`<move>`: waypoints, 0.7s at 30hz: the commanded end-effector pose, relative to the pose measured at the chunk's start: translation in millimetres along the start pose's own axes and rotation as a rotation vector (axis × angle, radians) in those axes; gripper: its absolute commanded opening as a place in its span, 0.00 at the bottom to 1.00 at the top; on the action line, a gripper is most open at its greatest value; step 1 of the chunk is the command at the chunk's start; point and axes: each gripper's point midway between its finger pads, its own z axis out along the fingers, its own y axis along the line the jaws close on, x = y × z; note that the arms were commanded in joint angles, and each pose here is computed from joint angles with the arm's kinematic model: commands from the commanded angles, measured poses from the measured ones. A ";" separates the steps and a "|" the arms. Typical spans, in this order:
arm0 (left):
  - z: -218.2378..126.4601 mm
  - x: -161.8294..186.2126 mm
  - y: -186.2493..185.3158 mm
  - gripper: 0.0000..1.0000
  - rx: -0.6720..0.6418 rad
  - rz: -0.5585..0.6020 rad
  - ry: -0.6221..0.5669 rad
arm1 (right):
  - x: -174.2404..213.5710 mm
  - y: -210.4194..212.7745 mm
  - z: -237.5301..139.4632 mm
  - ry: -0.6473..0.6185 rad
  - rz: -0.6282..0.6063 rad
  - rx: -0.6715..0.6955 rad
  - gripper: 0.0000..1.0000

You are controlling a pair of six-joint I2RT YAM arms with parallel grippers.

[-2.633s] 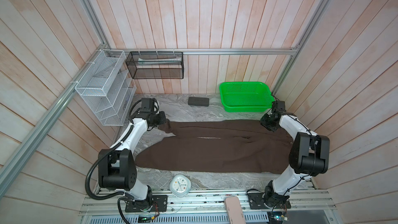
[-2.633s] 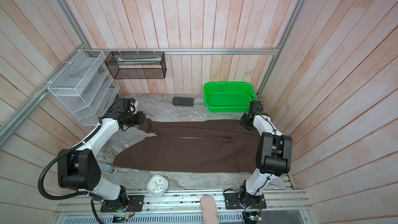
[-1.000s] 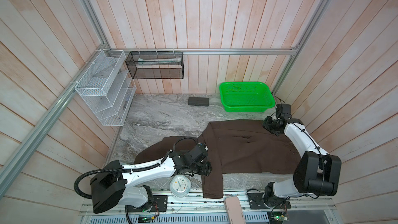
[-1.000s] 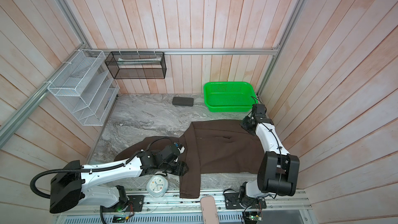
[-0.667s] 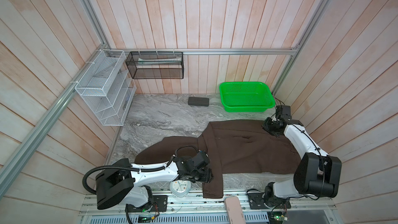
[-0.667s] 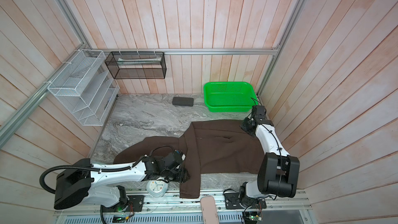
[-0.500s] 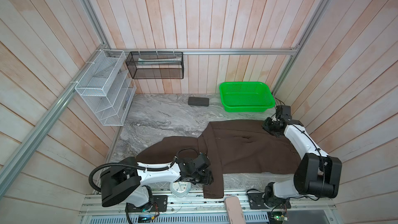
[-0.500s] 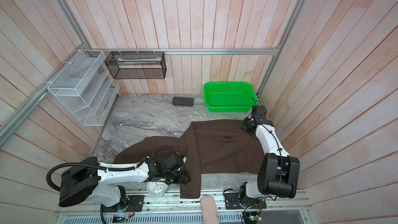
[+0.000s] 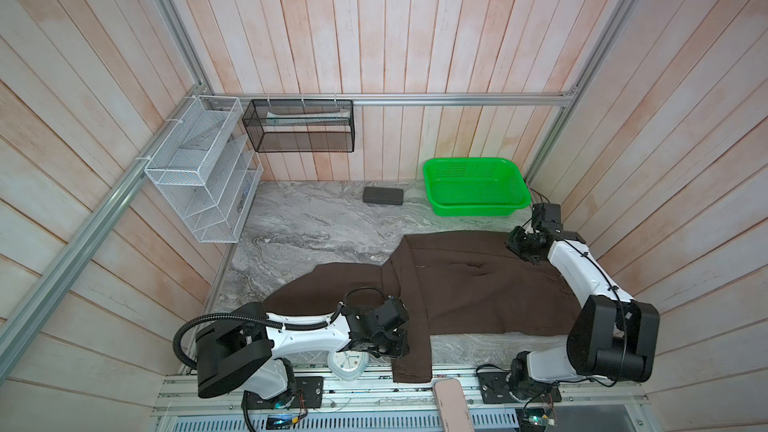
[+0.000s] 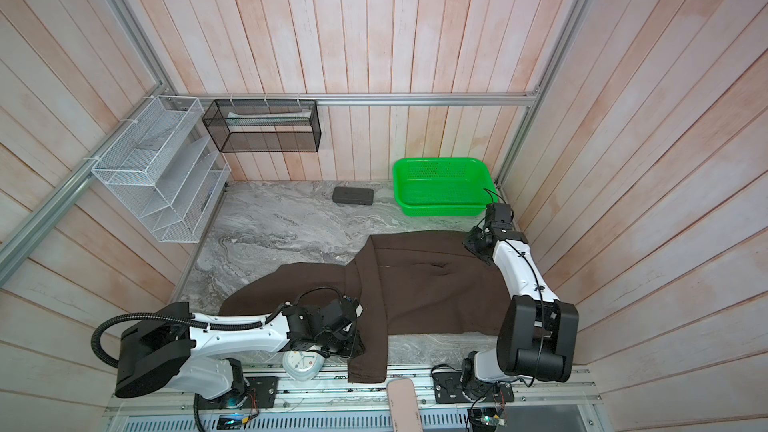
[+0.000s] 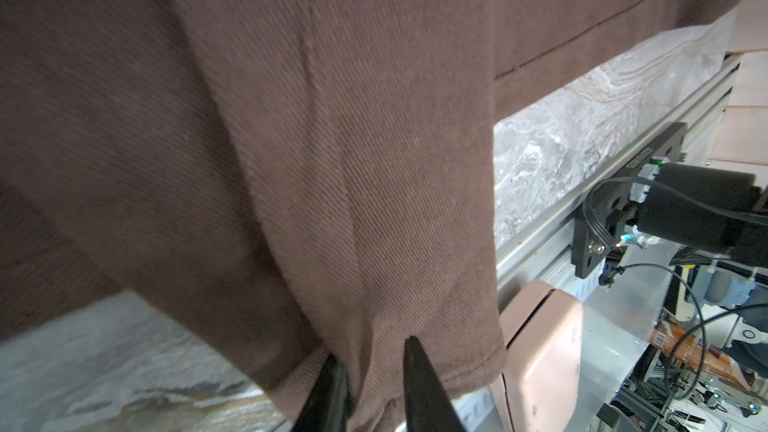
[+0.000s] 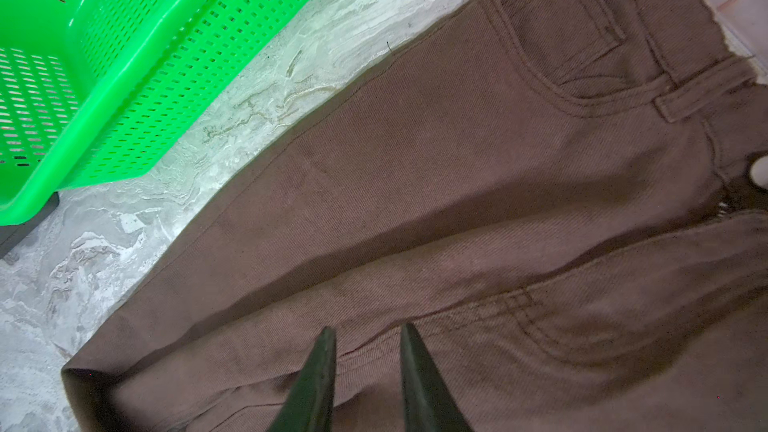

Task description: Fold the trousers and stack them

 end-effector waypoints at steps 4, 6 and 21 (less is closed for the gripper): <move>3.6 -8.9 7.4 0.05 -0.057 0.008 -0.005 | 3.4 3.5 -2.2 0.012 -0.012 -0.011 0.28; -9.1 -22.5 14.4 0.00 -0.118 0.018 -0.039 | 2.3 3.8 -3.1 0.008 -0.012 -0.011 0.28; -266.6 -234.1 134.7 0.00 -0.846 0.152 -0.346 | -4.9 11.8 6.4 0.012 -0.012 -0.022 0.28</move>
